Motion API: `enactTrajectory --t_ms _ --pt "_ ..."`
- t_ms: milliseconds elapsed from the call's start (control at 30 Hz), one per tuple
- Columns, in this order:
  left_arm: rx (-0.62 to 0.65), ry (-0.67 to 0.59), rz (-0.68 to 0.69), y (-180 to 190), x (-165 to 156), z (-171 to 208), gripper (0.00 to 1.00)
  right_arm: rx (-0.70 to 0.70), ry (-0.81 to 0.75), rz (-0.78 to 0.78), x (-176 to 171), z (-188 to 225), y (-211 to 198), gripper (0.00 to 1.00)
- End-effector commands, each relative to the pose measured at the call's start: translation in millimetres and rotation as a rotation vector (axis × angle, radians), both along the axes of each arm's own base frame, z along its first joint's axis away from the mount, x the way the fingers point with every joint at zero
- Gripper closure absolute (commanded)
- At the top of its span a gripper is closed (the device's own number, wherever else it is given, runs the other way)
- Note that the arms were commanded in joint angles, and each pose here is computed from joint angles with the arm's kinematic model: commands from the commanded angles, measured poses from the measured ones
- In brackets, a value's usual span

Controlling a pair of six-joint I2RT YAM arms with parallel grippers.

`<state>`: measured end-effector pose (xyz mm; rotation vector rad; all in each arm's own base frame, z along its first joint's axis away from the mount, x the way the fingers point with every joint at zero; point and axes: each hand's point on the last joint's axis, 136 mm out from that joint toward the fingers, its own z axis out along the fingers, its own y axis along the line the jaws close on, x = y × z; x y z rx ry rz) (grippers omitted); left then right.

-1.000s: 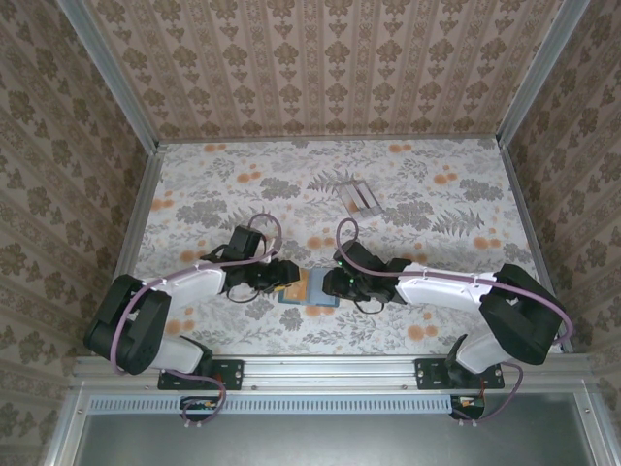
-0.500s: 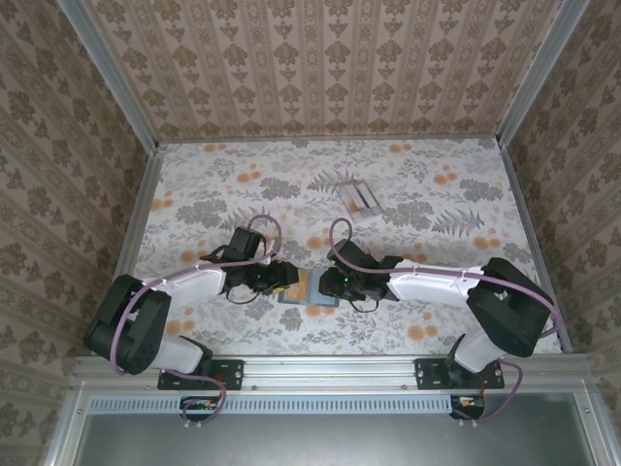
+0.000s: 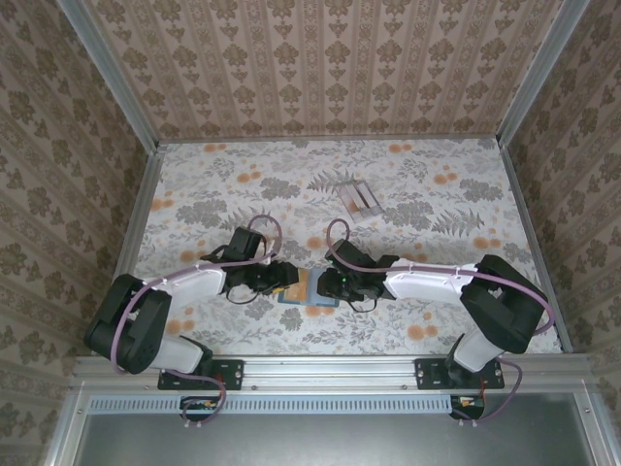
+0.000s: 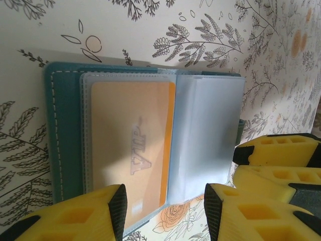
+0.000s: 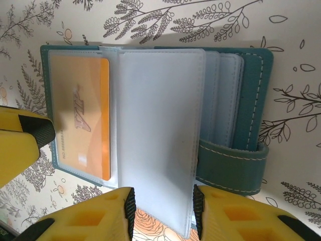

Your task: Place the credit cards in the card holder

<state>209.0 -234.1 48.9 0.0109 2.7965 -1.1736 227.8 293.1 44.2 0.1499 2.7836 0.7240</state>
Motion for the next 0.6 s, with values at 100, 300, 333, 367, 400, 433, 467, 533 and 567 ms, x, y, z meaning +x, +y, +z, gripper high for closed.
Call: enactTrajectory --t_ms 100,300,333,367,400,433,467,533,567 --pt "0.013 0.007 -0.006 3.7 -0.6 -6.0 0.52 0.007 -0.008 -0.003 1.2 11.3 2.8 0.60" --pt "0.012 0.008 -0.005 3.5 -0.6 -6.4 0.52 0.021 -0.002 -0.001 1.7 10.6 6.7 0.58" --pt "0.011 0.009 -0.006 3.5 -0.8 -6.3 0.52 0.020 -0.001 -0.001 1.8 10.2 6.5 0.58" --pt "0.011 0.010 -0.005 3.4 -0.9 -6.3 0.52 0.021 -0.002 -0.002 1.9 10.5 6.7 0.58" --pt "0.013 0.010 -0.005 3.9 -1.4 -7.1 0.52 0.021 0.000 0.001 1.7 10.0 6.9 0.58" --pt "0.012 0.010 -0.005 3.8 -1.2 -6.9 0.52 0.020 -0.001 0.001 1.9 10.4 6.9 0.58" --pt "0.013 0.011 -0.005 3.9 -1.3 -7.0 0.52 0.023 -0.001 0.002 1.9 10.8 7.3 0.58" --pt "0.012 0.009 -0.004 3.7 -0.8 -6.8 0.52 0.025 -0.001 0.003 1.7 11.5 7.8 0.59" --pt "0.013 0.010 -0.004 3.8 -0.9 -7.1 0.52 0.026 0.000 0.003 1.5 11.8 7.8 0.60"
